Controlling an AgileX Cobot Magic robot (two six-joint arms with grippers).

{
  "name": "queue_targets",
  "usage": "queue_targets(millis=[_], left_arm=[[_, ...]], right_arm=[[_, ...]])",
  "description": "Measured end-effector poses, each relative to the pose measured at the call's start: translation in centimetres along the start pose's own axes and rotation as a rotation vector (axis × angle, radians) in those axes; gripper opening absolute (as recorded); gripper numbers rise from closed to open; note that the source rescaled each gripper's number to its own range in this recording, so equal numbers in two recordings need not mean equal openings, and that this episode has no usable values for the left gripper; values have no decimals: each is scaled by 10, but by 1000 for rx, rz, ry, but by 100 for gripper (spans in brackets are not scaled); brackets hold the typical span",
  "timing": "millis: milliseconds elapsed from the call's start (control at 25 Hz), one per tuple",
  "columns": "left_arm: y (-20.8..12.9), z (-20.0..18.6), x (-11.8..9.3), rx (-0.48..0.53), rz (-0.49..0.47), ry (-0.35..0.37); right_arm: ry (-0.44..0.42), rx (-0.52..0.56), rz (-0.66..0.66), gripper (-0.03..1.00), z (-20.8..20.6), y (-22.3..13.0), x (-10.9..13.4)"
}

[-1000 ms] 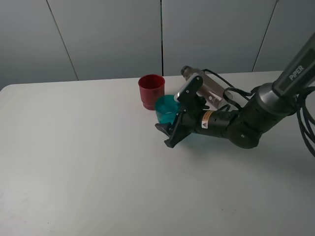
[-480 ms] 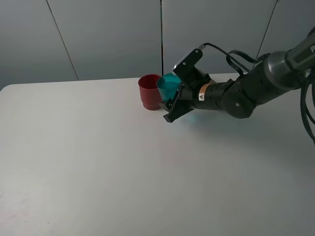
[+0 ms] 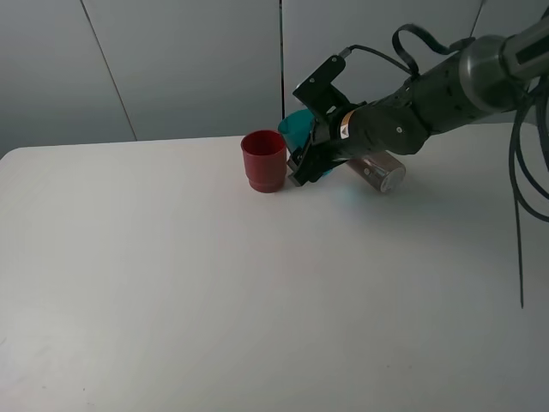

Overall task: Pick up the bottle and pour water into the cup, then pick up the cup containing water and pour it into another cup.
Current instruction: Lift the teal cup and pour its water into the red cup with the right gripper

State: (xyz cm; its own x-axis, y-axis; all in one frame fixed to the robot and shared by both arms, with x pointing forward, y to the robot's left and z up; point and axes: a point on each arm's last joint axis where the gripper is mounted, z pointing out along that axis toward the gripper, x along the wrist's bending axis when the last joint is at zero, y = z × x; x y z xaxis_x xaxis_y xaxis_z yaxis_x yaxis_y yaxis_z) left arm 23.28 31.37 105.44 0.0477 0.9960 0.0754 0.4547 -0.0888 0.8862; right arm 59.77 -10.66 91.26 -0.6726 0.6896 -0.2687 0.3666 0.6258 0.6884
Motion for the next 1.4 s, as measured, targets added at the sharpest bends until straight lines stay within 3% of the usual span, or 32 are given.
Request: queue_targets(millis=[360, 840, 1080, 1400], left_arm=[[0, 0, 0, 0, 0, 0], [0, 0, 0, 0, 0, 0], [0, 0, 0, 0, -2, 0], [0, 0, 0, 0, -2, 0]], right_arm=[[-20, 96, -21, 15, -2, 15, -9], [-54, 144, -100, 15, -6, 45, -14], [-77, 217, -157, 14, 2, 49, -17], [-85, 235, -226, 14, 5, 52, -12]])
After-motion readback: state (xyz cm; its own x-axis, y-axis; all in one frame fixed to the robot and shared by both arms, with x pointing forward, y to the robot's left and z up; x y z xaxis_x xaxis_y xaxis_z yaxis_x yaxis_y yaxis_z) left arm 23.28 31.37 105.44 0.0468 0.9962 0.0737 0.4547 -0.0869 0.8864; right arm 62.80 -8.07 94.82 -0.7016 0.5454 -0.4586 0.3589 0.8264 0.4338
